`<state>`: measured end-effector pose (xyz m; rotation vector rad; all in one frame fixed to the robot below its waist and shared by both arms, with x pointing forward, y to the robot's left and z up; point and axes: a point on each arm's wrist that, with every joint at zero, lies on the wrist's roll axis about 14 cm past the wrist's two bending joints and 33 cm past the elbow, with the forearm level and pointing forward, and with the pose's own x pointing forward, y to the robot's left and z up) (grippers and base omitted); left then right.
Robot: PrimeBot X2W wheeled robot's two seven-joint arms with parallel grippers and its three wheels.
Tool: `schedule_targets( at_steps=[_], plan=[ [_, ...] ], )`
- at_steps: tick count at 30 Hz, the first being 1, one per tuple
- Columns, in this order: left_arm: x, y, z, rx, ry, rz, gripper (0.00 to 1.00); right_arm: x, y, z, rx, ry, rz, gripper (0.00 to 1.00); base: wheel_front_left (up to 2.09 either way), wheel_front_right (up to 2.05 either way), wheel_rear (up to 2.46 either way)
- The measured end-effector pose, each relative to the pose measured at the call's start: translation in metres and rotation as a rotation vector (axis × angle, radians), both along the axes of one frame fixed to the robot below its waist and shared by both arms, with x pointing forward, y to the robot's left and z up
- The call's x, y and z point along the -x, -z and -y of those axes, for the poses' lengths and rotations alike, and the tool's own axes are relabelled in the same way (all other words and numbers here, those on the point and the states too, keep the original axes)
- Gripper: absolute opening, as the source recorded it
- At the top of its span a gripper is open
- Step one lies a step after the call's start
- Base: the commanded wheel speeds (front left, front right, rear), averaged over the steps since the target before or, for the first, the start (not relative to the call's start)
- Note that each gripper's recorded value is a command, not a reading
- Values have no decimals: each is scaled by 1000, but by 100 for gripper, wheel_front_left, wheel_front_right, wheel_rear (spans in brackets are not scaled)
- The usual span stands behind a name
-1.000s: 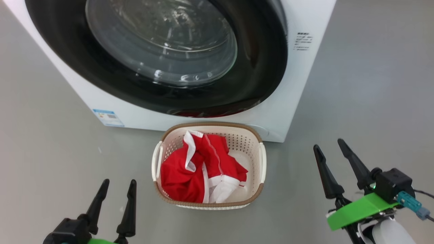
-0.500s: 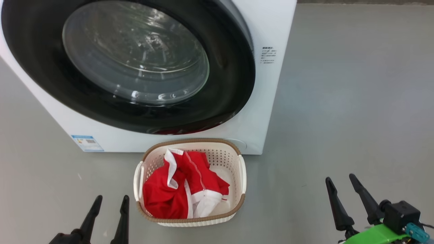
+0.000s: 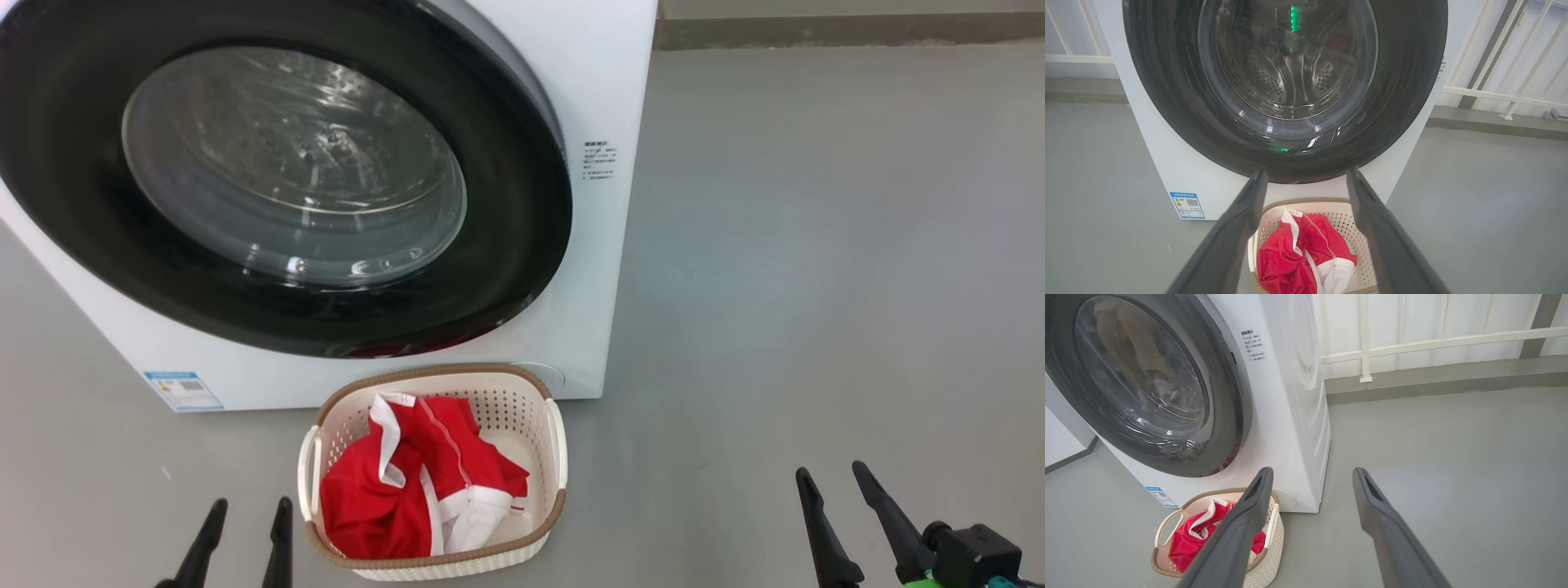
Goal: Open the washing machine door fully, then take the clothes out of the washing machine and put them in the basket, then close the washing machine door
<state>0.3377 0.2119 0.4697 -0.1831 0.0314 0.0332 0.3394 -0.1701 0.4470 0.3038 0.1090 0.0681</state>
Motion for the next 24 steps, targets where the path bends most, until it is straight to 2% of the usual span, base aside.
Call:
schedule_targets(
  at_steps=[24],
  plan=[
    [5,0,-1,-12,-1,1,100,14,6,10,0,35,-21,100,0,0,0]
  ],
)
